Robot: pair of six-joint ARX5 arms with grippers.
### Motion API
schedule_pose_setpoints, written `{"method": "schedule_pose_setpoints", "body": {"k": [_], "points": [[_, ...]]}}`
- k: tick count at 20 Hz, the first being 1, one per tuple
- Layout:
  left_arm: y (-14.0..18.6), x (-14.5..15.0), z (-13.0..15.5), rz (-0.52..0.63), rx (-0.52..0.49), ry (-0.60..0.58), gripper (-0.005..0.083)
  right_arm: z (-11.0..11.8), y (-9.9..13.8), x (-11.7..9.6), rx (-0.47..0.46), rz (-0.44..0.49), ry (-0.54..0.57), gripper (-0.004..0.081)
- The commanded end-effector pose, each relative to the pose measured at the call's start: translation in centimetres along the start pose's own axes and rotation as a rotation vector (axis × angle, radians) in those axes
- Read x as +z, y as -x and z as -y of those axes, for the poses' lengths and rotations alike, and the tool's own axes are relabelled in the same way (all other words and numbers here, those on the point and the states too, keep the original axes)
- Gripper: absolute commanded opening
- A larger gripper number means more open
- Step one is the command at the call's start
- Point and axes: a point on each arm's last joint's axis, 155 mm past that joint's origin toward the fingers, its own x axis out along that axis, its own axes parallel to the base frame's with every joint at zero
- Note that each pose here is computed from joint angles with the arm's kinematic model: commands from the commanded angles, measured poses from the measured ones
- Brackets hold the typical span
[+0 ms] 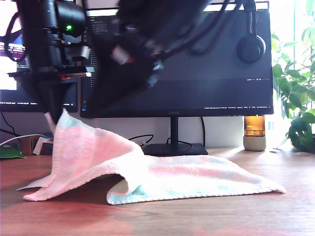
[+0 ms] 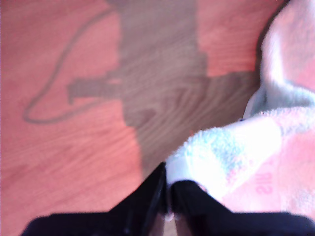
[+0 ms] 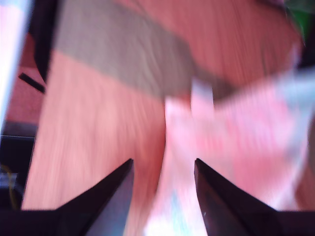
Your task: Fold the tea towel to a neat square and place it to the right
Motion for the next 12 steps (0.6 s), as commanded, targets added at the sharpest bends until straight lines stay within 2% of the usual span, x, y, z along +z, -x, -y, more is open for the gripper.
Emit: {"method": "schedule_pose_setpoints", "body": {"k": [1,3,7,10,12], "points": [[-0.3,-0.4,0.0,-0.017,-0.017,0.015,-0.0024,-0.9,-0.7,1.0,0.019,0.045,0.096,0.0351],[-0.3,-0.7,0.4,-0.029,-0.045,0.018,-0.0024,-1.3,-1.7,1.4,0.022,0.062,0.177,0.0351],[-0.1,-1.4,1.6,-0.058,-0.112,0.022,-0.0024,-2.8,-4.1,0.5,0.062,0.045,0.290,0.0351],[0.1,-2.9,2.6,-0.118,-0.165,0.052,-0.0024,-4.1,-5.8,0.4,0.081,0.048,0.340,0.0351],[0.4,-4.2,3.1,-0.172,-0.189,0.067,-0.0024,-4.0,-7.0,-0.2,0.058,0.026,0.341,0.0351]]}}
